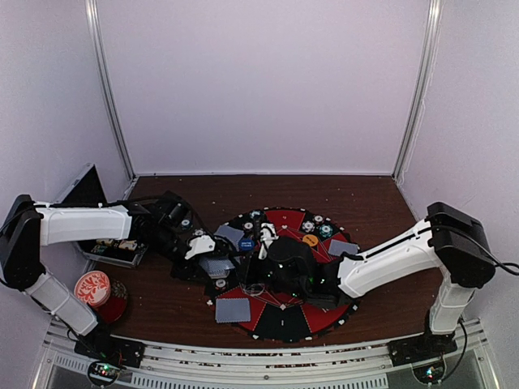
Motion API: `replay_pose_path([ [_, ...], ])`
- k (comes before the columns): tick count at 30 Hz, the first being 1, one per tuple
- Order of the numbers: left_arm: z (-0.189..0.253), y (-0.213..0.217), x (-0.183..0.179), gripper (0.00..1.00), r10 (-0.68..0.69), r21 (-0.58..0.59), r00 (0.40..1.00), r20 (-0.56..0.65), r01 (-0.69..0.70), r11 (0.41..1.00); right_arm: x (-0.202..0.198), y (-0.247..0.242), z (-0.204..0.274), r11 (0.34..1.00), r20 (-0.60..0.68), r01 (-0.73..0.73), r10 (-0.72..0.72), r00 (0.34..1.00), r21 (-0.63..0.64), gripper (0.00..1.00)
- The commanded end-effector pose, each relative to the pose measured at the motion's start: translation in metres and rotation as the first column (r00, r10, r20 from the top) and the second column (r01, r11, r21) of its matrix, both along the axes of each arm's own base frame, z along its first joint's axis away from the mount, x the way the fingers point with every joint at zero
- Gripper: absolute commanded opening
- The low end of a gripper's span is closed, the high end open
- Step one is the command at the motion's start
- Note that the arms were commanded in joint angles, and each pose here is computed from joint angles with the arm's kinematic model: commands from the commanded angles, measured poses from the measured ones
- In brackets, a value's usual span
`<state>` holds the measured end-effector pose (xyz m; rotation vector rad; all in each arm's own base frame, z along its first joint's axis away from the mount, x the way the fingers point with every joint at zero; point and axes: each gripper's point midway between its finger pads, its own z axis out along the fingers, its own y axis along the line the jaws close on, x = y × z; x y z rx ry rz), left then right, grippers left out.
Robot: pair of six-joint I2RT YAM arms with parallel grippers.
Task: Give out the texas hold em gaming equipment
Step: Pick up the poker card from the face-down deck piles, then distribute the poker card in the community card area.
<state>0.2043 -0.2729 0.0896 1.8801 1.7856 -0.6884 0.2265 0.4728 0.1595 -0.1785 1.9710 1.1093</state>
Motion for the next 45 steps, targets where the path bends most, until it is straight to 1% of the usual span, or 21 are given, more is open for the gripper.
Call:
replay_pose_path([
  [1,0.007,-0.006,-0.010,0.39,-0.048,-0.040,0.999,-0.022,0.047,0.998,0.005,-0.025,0.008,0.998,0.031,0.056,-0.055,0.998,-0.027,0.00],
  [4,0.008,-0.006,-0.010,0.39,-0.050,-0.043,0.999,-0.020,0.049,0.998,0.000,-0.039,0.015,0.996,0.043,0.040,-0.036,0.998,-0.084,0.00],
  [8,0.010,-0.007,-0.011,0.39,-0.051,-0.048,0.999,-0.018,0.050,0.998,-0.003,-0.074,0.020,0.971,0.035,0.015,-0.006,0.999,-0.238,0.00],
  [12,0.010,-0.007,-0.011,0.39,-0.052,-0.050,0.999,-0.016,0.051,0.997,-0.004,-0.121,0.017,0.931,-0.014,-0.042,0.040,0.999,-0.363,0.00],
  [16,0.013,-0.007,-0.011,0.39,-0.051,-0.055,0.999,-0.011,0.051,0.997,0.006,-0.173,0.007,0.883,-0.083,-0.083,0.051,0.995,-0.463,0.00],
  [19,0.013,-0.006,-0.011,0.39,-0.049,-0.055,0.999,-0.010,0.048,0.997,0.006,-0.193,0.005,0.844,-0.127,-0.151,0.100,0.987,-0.514,0.00],
  [20,0.013,-0.007,-0.011,0.39,-0.049,-0.054,0.999,-0.010,0.049,0.997,0.005,-0.198,0.002,0.821,-0.135,-0.173,0.117,0.984,-0.544,0.00],
  [24,0.015,-0.007,-0.011,0.39,-0.049,-0.058,0.999,-0.006,0.048,0.997,-0.001,-0.202,-0.011,0.758,-0.183,-0.248,0.171,0.968,-0.603,0.00],
  [28,0.018,-0.007,-0.012,0.39,-0.053,-0.067,0.999,-0.003,0.053,0.996,-0.008,-0.202,-0.027,0.698,-0.250,-0.334,0.224,0.942,-0.633,0.00],
  [36,0.018,-0.008,-0.015,0.39,-0.069,-0.075,0.997,-0.019,0.067,0.995,-0.012,-0.197,-0.028,0.661,-0.290,-0.404,0.282,0.915,-0.632,0.00],
  [45,0.021,-0.008,-0.017,0.39,-0.072,-0.083,0.997,-0.015,0.070,0.994,0.005,-0.206,-0.063,0.617,-0.350,-0.403,0.212,0.912,-0.676,0.00],
])
